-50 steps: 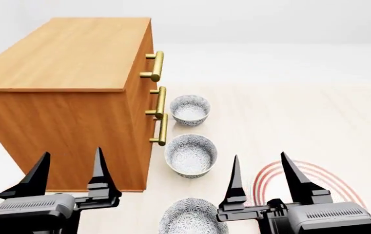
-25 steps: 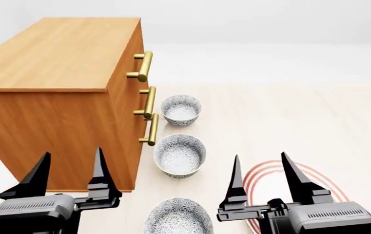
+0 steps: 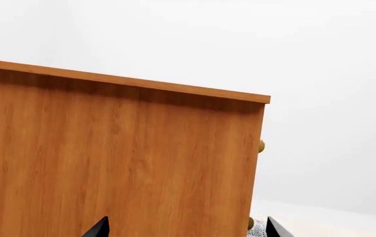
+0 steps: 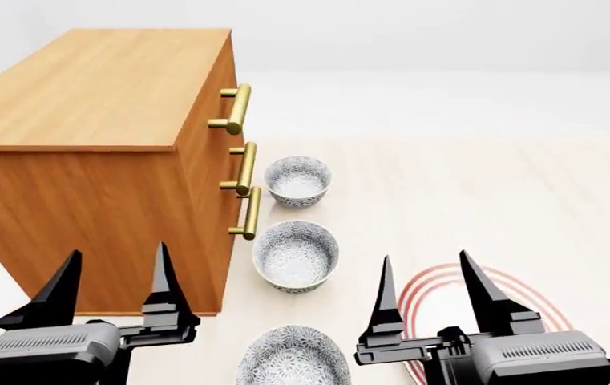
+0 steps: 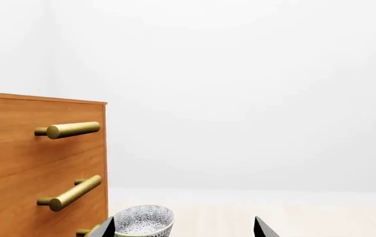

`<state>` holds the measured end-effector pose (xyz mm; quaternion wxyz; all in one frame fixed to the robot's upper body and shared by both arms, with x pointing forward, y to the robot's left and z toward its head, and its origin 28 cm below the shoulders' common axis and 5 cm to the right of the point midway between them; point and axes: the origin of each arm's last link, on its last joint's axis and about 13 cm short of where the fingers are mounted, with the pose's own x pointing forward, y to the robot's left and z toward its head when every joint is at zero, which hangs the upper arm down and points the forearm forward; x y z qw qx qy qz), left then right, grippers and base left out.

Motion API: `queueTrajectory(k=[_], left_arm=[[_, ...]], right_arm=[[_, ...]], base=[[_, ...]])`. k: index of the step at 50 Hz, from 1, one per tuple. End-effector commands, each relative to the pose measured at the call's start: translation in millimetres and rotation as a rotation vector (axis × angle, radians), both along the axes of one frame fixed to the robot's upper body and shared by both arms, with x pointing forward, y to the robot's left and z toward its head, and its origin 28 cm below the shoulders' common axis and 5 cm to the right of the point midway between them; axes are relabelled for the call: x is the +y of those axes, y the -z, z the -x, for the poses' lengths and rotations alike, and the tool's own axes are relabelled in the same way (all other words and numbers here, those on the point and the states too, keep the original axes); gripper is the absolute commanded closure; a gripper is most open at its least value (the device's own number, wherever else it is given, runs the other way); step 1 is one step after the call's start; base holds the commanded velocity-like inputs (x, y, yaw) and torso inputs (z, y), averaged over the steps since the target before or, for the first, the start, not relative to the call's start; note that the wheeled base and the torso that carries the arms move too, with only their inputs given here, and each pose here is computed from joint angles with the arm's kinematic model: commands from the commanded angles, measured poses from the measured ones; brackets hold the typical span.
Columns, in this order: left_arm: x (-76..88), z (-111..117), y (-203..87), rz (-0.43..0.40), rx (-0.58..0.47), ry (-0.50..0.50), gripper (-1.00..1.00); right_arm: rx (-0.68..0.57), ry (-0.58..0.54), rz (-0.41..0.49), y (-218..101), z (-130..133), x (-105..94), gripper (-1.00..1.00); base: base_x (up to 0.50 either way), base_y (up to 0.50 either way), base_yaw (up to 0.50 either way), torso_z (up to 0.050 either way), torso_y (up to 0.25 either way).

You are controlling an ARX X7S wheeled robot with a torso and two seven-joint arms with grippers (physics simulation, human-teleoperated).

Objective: Put the bowl in the middle on the plate.

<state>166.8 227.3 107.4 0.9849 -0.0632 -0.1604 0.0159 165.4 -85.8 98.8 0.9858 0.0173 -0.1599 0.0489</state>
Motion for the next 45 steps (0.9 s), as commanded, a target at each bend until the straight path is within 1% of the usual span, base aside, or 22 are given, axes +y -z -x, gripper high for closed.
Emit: queueTrajectory(k=[1,4,18,19,34,40,41,42,44,45], left_arm=[[-0.1,0.3,-0.4,-0.007,-0.004,-0.001,-1.0],[0.0,0.0,-0.2,-0.003,-0.002,0.0,-1.0],[-0.3,1.0,-0.8,-0.007,-0.009,0.0,-1.0],[0.0,1.1,-0.7,0.007,-0.006,0.007,-1.0],[0.5,1.4,-2.9,0.005,-0.013,-0.005,-1.0],[-0.1,3.3,-3.0,0.014,-0.013,0.007,-1.0],[0.3,4.8,-6.1,0.027,-0.033,0.011,-1.0],[0.3,5.7,-7.0,0.01,-0.063,0.005,-1.0],[0.3,5.7,-6.9,0.01,-0.063,0.005,-1.0],[0.7,9.9,-10.0,0.012,-0.064,0.001,-1.0]], right_arm=[[0.002,-0.001,0.001,-0.2,-0.3,0.1,-1.0],[0.001,-0.001,0.001,-0.3,-0.2,0.1,-1.0],[0.002,-0.002,0.002,0.0,-0.2,0.3,-1.0],[0.002,-0.001,0.001,0.0,-0.1,0.3,-1.0],[0.002,-0.002,0.003,0.0,0.3,0.1,-1.0],[0.001,0.001,0.004,-0.3,1.4,-0.1,-1.0],[-0.001,0.001,0.005,-0.6,1.4,-0.2,-1.0],[-0.001,0.0,0.005,0.0,1.4,-0.4,-1.0],[-0.001,0.0,0.005,0.0,1.4,-0.4,-1.0],[-0.004,0.003,0.005,-0.8,2.2,-0.6,-1.0]], base=[[0.0,0.0,0.0,0.0,0.0],[0.0,0.0,0.0,0.0,-0.026],[0.0,0.0,0.0,0.0,-0.242],[0.0,0.0,0.0,0.0,0.0],[0.0,0.0,0.0,0.0,0.0],[0.0,0.0,0.0,-0.007,-0.237],[0.0,0.0,0.0,0.0,0.0],[0.0,0.0,0.0,0.0,0.0],[0.0,0.0,0.0,0.0,0.0],[0.0,0.0,0.0,0.0,0.0]])
